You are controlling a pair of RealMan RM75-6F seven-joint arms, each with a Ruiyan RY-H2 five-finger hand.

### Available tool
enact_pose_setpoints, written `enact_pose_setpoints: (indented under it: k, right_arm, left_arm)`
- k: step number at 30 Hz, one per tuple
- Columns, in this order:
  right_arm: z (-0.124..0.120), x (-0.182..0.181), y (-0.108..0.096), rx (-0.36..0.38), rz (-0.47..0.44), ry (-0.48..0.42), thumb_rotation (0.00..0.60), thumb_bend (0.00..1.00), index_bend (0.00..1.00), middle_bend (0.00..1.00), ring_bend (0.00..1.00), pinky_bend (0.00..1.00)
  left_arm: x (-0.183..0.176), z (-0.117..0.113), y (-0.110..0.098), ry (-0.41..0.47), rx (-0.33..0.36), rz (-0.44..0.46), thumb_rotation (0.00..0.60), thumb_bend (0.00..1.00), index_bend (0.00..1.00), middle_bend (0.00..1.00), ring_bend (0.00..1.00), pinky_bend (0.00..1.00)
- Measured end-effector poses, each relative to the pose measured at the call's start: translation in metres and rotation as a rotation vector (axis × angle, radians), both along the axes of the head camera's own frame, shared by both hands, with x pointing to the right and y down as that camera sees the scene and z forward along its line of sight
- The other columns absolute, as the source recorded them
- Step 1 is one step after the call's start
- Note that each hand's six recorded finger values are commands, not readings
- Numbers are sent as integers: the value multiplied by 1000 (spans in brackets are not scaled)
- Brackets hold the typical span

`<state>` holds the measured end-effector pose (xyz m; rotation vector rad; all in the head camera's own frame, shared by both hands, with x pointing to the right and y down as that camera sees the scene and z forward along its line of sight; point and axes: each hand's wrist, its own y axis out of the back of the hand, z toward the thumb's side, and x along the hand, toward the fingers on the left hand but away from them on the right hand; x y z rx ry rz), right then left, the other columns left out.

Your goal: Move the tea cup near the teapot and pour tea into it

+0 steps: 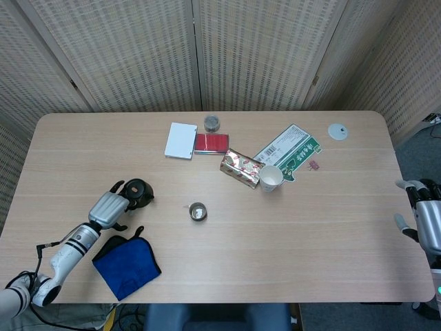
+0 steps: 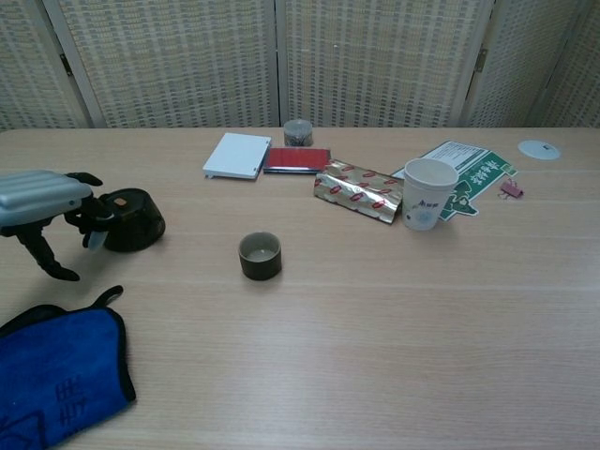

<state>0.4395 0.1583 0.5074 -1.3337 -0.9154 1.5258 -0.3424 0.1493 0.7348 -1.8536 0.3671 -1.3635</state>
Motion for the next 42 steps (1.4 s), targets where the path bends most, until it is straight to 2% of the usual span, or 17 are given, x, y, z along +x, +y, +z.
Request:
enact_pose_setpoints:
  k: [14,16,19,20,24,28,30,34,40,42]
  right_arm:
    - [-3,2,-1,12,10,-1,600,231,288,297,197,269]
    - [-3,2,-1,14,11,-1,600,231,288,297,198,269]
    - [-2,2,-2,14,11,-2,600,231,288,297,198,269]
    - [-2,2,-2,13,11,-3,600,232,288,297,198,269]
    - [-1,2,-3,13,12,-3,600,231,288,297,199,268]
    - [-1,3,-3,14,15,-1,600,232,288,297,199,268]
    - [-1,3,-4,15,17,-2,600,231,288,297,199,268]
    - [0,4,-3,14,20,-4,600,231,288,297,199,268]
    - [-1,5,-2,18,22,-9,600,232,288,297,198,268]
    - [-2,5,-2,20,23,-10,600,231,288,297,199,268]
  left_arm:
    - [3,1,-4,17,-10,-21,600,75,864,867,720,0]
    - [4,0,-6,26,-11,-27,574,75,892,898,749,0]
    - [6,-1,-8,45,-17,-44,368,76,935,942,791,0]
    - [7,-2,-9,55,-20,-51,316,76,943,950,799,0]
    - [9,-5,-14,88,-24,-73,157,75,974,979,823,0]
    - [10,-9,-20,120,-23,-93,56,72,994,996,835,0]
    - [11,-10,-23,140,-25,-110,36,70,1000,1000,841,0]
    - [11,-14,-29,168,-21,-142,33,70,1000,1000,853,0]
    - [7,-21,-35,180,4,-178,63,71,1000,1000,882,5]
    - [4,-24,-36,182,17,-193,66,84,1000,1000,895,42]
